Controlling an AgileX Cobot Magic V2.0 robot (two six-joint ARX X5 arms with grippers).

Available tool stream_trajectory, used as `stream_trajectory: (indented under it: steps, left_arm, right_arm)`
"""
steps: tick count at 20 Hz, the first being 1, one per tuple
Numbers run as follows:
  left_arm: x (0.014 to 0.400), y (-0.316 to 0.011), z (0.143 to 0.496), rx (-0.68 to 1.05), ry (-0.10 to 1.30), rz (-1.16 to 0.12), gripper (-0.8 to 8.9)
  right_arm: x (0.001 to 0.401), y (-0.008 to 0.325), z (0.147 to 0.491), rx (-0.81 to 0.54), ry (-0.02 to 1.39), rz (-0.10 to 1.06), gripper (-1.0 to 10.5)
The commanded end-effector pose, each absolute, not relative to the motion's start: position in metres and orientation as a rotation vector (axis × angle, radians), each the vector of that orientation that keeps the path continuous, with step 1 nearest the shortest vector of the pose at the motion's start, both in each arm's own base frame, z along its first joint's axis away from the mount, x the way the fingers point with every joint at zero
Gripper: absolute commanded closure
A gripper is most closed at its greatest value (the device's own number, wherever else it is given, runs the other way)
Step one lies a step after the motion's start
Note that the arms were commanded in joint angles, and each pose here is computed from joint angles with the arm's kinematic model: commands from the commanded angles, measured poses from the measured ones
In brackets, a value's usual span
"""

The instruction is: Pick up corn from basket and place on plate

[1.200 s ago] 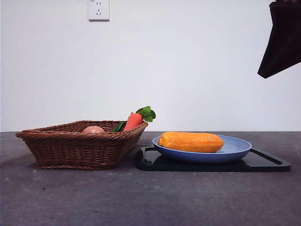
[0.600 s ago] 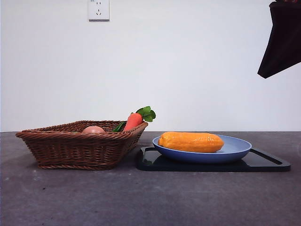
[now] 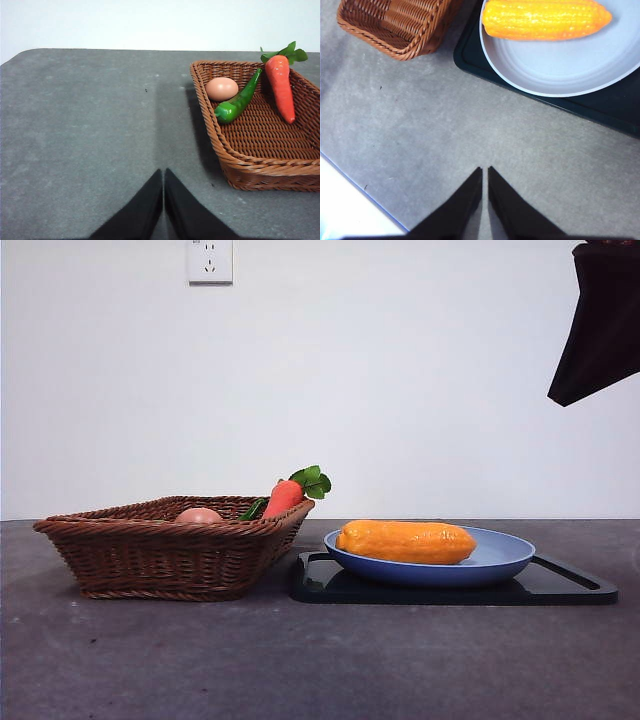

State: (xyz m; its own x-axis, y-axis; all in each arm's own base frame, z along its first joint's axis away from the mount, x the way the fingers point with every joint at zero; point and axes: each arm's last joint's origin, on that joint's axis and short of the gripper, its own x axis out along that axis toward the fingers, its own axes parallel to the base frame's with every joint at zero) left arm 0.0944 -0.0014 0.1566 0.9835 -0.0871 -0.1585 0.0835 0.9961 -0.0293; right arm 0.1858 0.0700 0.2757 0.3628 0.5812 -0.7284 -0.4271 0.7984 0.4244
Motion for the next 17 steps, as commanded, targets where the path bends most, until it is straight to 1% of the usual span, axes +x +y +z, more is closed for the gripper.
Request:
stream_trajectory:
  steps: [1, 11, 12, 13, 15, 17]
  left_arm:
    - [0.094, -0.001, 0.149, -0.031, 0.219, -0.086, 8.07]
    - [0.094, -0.001, 0.149, -0.031, 0.219, -0.086, 8.07]
    - [0.094, -0.001, 0.149, -0.031, 0.219, -0.086, 8.07]
    - [0.094, -0.001, 0.149, -0.031, 0.22, -0.086, 8.07]
    - [0.094, -0.001, 0.149, -0.031, 0.22, -0.086, 8.07]
    - [0.094, -0.001, 0.149, -0.031, 0.22, -0.086, 8.07]
  right_arm:
    - [0.188, 0.072, 0.277, 0.167, 1.003, 0.66, 9.4]
    - [0.188, 0.072, 0.277, 0.167, 1.002, 0.66, 9.4]
    - [0.187, 0.071, 0.278, 0.152, 0.986, 0.668, 9.4]
    - [0.186, 0.067, 0.282, 0.112, 0.941, 0.658, 9.4]
    - [0.183, 0.056, 0.294, 0.046, 0.804, 0.593, 9.4]
    - [0.177, 0.044, 0.309, 0.014, 0.607, 0.529, 9.4]
